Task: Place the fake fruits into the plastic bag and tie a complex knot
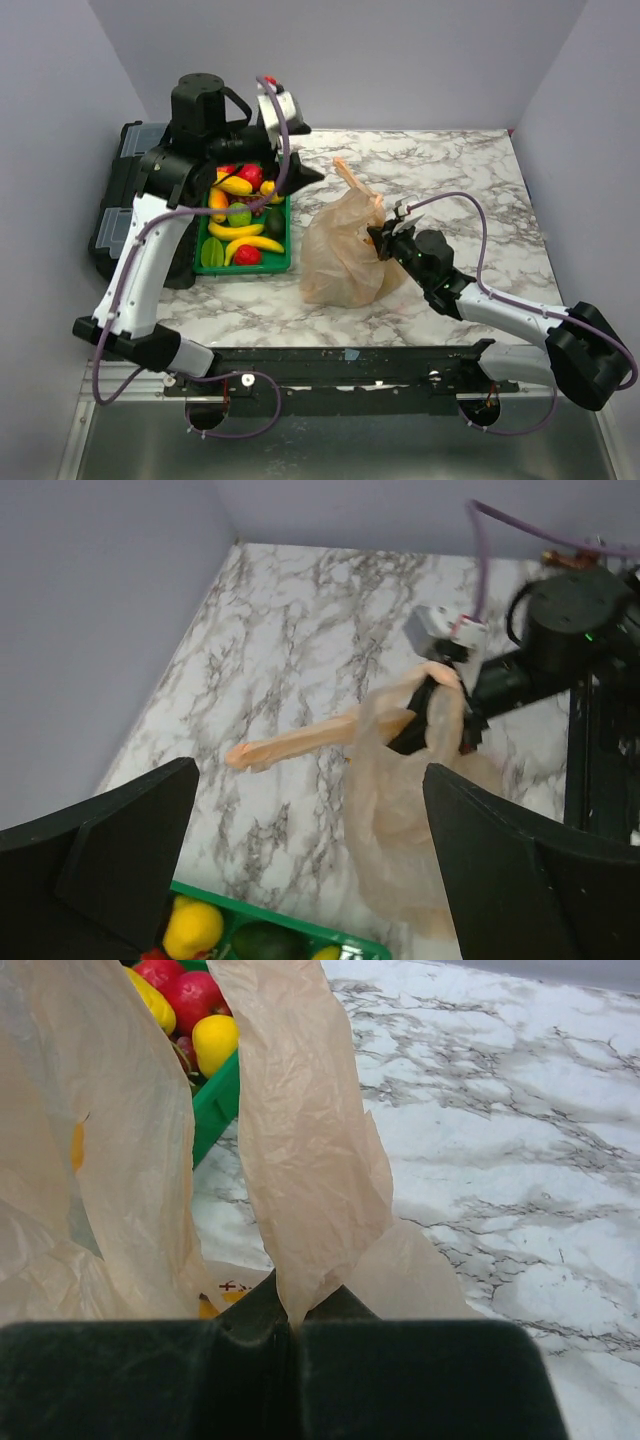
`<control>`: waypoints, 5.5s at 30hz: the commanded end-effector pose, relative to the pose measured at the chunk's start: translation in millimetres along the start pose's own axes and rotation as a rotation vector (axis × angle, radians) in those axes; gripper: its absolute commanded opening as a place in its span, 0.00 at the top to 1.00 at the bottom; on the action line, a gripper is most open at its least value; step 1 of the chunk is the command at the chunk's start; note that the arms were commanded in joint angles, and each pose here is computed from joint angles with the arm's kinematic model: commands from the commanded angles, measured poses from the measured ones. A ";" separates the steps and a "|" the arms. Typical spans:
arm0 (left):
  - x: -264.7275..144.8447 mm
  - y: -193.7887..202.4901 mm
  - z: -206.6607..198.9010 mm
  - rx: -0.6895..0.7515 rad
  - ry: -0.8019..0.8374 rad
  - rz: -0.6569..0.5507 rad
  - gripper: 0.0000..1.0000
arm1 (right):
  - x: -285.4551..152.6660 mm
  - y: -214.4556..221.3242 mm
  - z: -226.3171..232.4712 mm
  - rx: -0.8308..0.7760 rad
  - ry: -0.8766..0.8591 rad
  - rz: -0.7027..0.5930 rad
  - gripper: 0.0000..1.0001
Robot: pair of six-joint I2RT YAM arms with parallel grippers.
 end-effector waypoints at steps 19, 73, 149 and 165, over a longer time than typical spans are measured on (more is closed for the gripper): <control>109.5 44.4 -83.4 0.523 0.353 0.249 0.01 | 0.3 -16.0 2.3 -0.039 -0.030 -0.061 0.99; 91.6 31.9 -52.2 -0.396 -0.090 0.041 1.00 | -61.3 -148.9 -2.2 -0.161 -0.320 -0.203 0.12; 27.5 52.8 -21.5 -0.665 -0.266 -0.082 1.00 | 19.2 -114.3 71.9 -0.211 -0.507 -0.293 0.20; 41.9 39.2 -57.0 -0.334 -0.069 -0.068 1.00 | 35.5 -149.6 78.8 -0.290 -0.533 -0.289 0.60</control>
Point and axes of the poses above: each gripper's point midway between its finger pads, its own x axis out along the fingers, its own z axis along the line the jaws close on, y = z × x, the point moved 6 cm from there along -x, back along the fingers, and after that the axes turned 3 degrees about -x, right-handed, at the moved point
